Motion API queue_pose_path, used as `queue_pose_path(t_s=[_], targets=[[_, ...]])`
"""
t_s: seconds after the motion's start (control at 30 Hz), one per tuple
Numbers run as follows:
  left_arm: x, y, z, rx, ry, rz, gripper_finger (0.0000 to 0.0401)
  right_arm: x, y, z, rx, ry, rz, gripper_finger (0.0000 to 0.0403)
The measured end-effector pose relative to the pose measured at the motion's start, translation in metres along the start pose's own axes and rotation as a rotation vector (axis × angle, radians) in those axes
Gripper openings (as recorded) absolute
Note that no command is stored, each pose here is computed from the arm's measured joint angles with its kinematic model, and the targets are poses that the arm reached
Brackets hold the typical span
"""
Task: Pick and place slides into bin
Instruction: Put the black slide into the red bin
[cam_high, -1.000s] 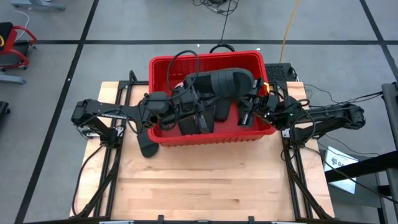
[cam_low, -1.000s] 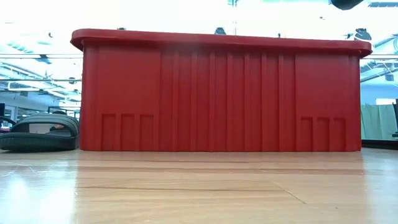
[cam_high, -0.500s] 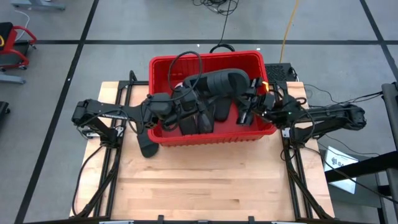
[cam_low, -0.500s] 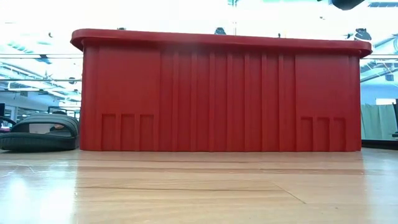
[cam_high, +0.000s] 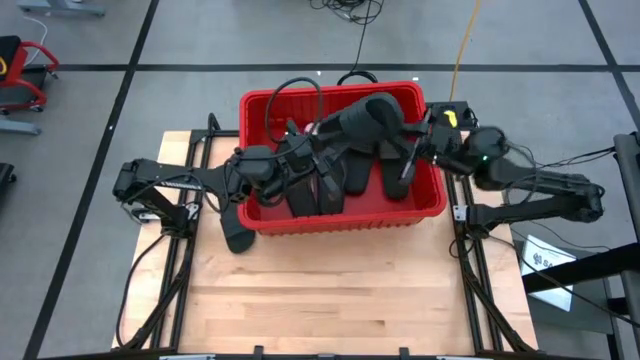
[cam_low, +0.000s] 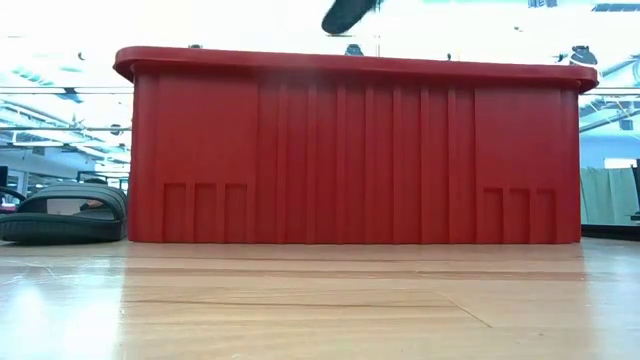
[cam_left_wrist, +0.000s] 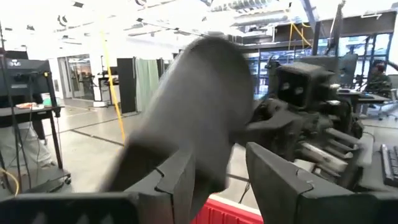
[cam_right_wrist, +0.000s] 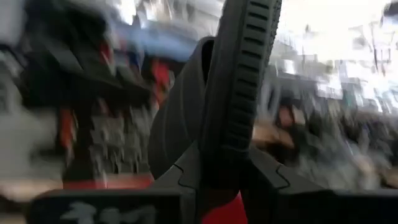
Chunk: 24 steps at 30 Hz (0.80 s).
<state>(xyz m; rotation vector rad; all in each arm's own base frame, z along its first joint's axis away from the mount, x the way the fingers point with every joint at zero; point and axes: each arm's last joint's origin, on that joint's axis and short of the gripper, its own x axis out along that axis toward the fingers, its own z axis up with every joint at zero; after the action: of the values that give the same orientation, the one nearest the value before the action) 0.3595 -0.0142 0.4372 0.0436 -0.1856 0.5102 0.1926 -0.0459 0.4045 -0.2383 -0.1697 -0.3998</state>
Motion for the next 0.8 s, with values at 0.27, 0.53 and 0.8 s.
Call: queue_pose_path(t_s=[0.27, 0.53, 0.8], targets=[[-0.017, 0.008, 0.018, 0.015, 0.013, -0.019, 0.015, -0.01, -0.026, 0.022, 0.047, 0.379, -0.116, 0.0058], [-0.031, 0.015, 0.029, 0.038, 0.053, -0.033, 0.015, -0.024, -0.035, -0.001, 0.21, 0.68, -0.149, 0.0058], [-0.036, 0.017, 0.028, 0.064, 0.095, -0.046, 0.015, -0.024, -0.038, -0.029, 0.314, 0.95, -0.11, 0.0058]])
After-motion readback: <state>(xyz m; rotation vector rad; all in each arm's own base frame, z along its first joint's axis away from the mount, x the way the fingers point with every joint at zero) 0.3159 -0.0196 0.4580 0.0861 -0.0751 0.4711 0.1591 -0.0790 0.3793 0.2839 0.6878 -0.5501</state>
